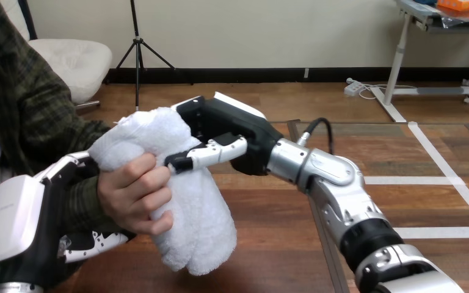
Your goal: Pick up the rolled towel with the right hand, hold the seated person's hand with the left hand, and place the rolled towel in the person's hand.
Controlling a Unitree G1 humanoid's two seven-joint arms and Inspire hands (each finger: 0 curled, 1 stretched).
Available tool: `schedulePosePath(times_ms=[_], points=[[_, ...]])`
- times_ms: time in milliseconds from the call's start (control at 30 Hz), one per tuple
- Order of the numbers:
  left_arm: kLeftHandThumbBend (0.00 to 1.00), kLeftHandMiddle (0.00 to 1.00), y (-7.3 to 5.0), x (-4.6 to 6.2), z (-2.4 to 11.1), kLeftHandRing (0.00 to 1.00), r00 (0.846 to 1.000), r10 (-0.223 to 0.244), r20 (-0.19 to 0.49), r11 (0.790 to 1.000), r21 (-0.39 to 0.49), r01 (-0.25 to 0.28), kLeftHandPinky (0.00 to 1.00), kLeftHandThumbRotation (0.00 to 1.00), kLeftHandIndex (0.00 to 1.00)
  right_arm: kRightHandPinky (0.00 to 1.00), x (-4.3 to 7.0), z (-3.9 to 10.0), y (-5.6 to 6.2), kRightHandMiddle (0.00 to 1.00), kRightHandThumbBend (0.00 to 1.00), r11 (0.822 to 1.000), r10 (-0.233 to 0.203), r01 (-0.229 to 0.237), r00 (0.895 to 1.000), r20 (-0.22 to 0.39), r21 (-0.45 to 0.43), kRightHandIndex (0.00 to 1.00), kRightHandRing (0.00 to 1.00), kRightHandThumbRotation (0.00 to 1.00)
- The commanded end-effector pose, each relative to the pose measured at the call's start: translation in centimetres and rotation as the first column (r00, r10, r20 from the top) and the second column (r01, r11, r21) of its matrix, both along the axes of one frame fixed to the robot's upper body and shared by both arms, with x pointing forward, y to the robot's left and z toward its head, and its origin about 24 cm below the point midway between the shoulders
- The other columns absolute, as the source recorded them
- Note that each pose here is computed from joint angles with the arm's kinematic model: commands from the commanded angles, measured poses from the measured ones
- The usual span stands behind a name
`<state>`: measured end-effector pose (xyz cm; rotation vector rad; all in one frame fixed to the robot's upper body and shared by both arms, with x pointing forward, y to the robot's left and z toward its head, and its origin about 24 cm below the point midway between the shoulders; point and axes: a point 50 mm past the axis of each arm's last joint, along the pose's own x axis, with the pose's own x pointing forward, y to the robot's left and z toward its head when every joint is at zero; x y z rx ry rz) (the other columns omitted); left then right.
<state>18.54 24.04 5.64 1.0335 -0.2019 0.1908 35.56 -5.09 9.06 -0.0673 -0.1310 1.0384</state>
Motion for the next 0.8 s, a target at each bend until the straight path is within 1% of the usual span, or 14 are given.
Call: schedulePosePath(times_ms=[0, 33, 67, 100, 233, 267, 333, 367, 433, 467, 567, 633, 667, 767], points=[[1.00, 0.83, 0.4, 0.9, 0.3, 0.78, 1.000, -0.008, -0.029, 1.000, 0.028, 0.009, 0.68, 0.36, 0.86, 0.56, -0.1, 1.7, 0.5, 0.71, 0.90, 0.999, 0.032, -0.034, 0.994, 0.101, 0.016, 0.72, 0.65, 0.33], [1.00, 0.84, 0.5, 0.9, 0.2, 0.79, 0.999, -0.007, -0.034, 0.999, 0.031, 0.008, 0.69, 0.37, 0.87, 0.57, -0.1, 1.7, 0.4, 0.70, 0.90, 0.999, 0.031, -0.033, 0.994, 0.104, 0.016, 0.72, 0.65, 0.34], [1.00, 0.85, 0.5, 0.9, 0.2, 0.80, 0.999, -0.007, -0.048, 0.999, 0.038, 0.008, 0.71, 0.38, 0.88, 0.57, 0.0, 1.8, 0.1, 0.70, 0.90, 0.999, 0.026, -0.028, 0.993, 0.111, 0.017, 0.72, 0.65, 0.35], [1.00, 0.86, 0.6, 0.9, 0.2, 0.82, 0.998, -0.006, -0.058, 0.999, 0.043, 0.008, 0.74, 0.41, 0.90, 0.58, 0.0, 1.8, -0.1, 0.70, 0.91, 1.000, 0.023, -0.025, 0.993, 0.115, 0.018, 0.72, 0.65, 0.37], [1.00, 0.89, 0.9, 1.0, 0.2, 0.86, 0.997, -0.017, -0.080, 0.999, 0.048, 0.021, 0.78, 0.45, 0.94, 0.59, 0.1, 2.1, -0.8, 0.70, 0.91, 1.000, 0.009, -0.012, 0.991, 0.135, 0.024, 0.72, 0.65, 0.40], [1.00, 0.90, 1.0, 1.1, 0.1, 0.86, 0.996, -0.013, -0.093, 0.998, 0.056, 0.018, 0.79, 0.46, 0.94, 0.59, 0.1, 2.2, -1.2, 0.69, 0.91, 1.000, 0.003, -0.006, 0.990, 0.144, 0.022, 0.72, 0.65, 0.40], [1.00, 0.92, 1.2, 1.1, 0.1, 0.89, 0.994, -0.005, -0.109, 0.998, 0.065, 0.012, 0.82, 0.51, 0.97, 0.59, 0.1, 2.3, -1.5, 0.69, 0.91, 1.000, -0.002, -0.001, 0.988, 0.154, 0.018, 0.73, 0.65, 0.42], [1.00, 0.92, 1.3, 1.2, 0.1, 0.89, 0.992, -0.006, -0.124, 0.998, 0.062, 0.014, 0.82, 0.51, 0.97, 0.59, 0.1, 2.4, -1.9, 0.69, 0.91, 1.000, -0.003, 0.000, 0.988, 0.156, 0.023, 0.73, 0.65, 0.42], [1.00, 0.95, 1.4, 1.3, 0.0, 0.93, 0.990, -0.010, -0.139, 0.998, 0.055, 0.017, 0.86, 0.53, 0.98, 0.59, 0.0, 2.5, -2.2, 0.69, 0.91, 1.000, -0.003, -0.002, 0.988, 0.157, 0.029, 0.73, 0.65, 0.42], [1.00, 0.95, 1.5, 1.3, 0.0, 0.93, 0.989, -0.010, -0.149, 0.999, 0.051, 0.018, 0.87, 0.54, 0.99, 0.59, 0.0, 2.6, -2.6, 0.68, 0.91, 0.999, -0.004, -0.002, 0.985, 0.170, 0.035, 0.73, 0.65, 0.42], [1.00, 0.97, 1.8, 1.4, -0.1, 0.96, 0.987, -0.010, -0.162, 0.999, 0.047, 0.018, 0.89, 0.57, 0.99, 0.58, -0.2, 2.7, -2.9, 0.67, 0.89, 0.999, -0.004, -0.004, 0.982, 0.188, 0.042, 0.73, 0.64, 0.43], [1.00, 0.98, 1.9, 1.5, -0.1, 0.97, 0.985, -0.013, -0.171, 0.999, 0.039, 0.020, 0.91, 0.59, 1.00, 0.57, -0.2, 2.7, -3.5, 0.67, 0.89, 0.998, -0.006, -0.004, 0.984, 0.177, 0.057, 0.73, 0.63, 0.42], [1.00, 0.98, 2.0, 1.6, -0.3, 0.98, 0.984, -0.014, -0.176, 0.999, 0.042, 0.022, 0.92, 0.59, 1.00, 0.57, -0.3, 2.7, -4.0, 0.66, 0.88, 0.998, -0.009, -0.003, 0.984, 0.181, 0.065, 0.73, 0.62, 0.41], [1.00, 0.99, 2.2, 1.7, -0.4, 0.99, 0.981, -0.017, -0.194, 0.999, 0.046, 0.026, 0.94, 0.63, 1.00, 0.54, -0.5, 2.8, -4.8, 0.63, 0.87, 0.997, -0.014, -0.001, 0.980, 0.197, 0.075, 0.71, 0.59, 0.40]])
